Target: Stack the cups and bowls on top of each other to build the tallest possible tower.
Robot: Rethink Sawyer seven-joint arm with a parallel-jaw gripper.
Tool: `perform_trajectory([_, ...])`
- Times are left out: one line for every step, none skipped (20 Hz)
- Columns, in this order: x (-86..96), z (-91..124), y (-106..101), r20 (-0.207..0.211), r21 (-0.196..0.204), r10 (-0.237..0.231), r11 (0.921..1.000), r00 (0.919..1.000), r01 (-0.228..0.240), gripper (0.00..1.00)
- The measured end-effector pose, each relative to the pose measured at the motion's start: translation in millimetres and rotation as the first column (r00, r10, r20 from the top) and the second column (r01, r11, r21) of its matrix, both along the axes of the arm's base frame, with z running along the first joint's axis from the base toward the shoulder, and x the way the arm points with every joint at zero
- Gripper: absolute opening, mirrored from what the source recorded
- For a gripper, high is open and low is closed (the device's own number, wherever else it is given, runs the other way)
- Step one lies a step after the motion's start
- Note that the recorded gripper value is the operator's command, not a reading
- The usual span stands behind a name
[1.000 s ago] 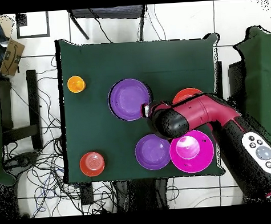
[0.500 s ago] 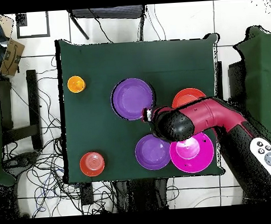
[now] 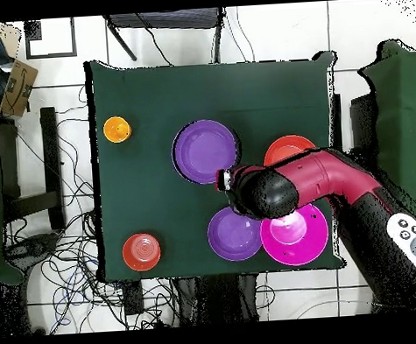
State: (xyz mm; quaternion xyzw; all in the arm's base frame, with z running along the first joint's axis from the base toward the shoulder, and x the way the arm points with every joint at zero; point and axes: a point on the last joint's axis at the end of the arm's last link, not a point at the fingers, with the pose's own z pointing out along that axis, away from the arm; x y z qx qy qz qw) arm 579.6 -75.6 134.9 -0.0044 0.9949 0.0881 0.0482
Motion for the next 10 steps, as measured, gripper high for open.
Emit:
perform_trajectory([0.5,0.5,0.9,0.002,0.001,0.002,1.0000,1.0000,-0.002,1.00])
perform_trajectory([0.7,1.3,2.8,0.004,0.003,0.006,1.0000,1.0000,-0.006,1.00])
perform_trajectory([1.0,1.7,3.7,0.005,0.004,0.008,1.0000,1.0000,-0.008,1.00])
perform_trajectory([1.0,1.8,3.9,0.005,0.004,0.009,1.0000,0.9999,-0.009,1.00])
perform_trajectory([1.2,2.4,5.4,0.007,0.006,0.012,0.9999,0.9999,-0.012,1.00])
perform_trajectory([1.3,2.6,5.9,0.007,0.006,0.013,0.9999,0.9999,-0.013,1.00])
perform_trajectory([1.3,2.7,6.3,0.008,0.007,0.014,0.9999,0.9999,-0.014,1.00])
perform_trajectory([1.4,2.9,6.6,0.008,0.007,0.015,0.9999,0.9999,-0.015,1.00])
perform_trajectory([1.5,3.2,7.3,0.009,0.008,0.016,0.9998,0.9998,-0.016,1.00])
perform_trajectory([1.8,3.6,8.1,0.010,0.009,0.018,0.9998,0.9998,-0.018,1.00])
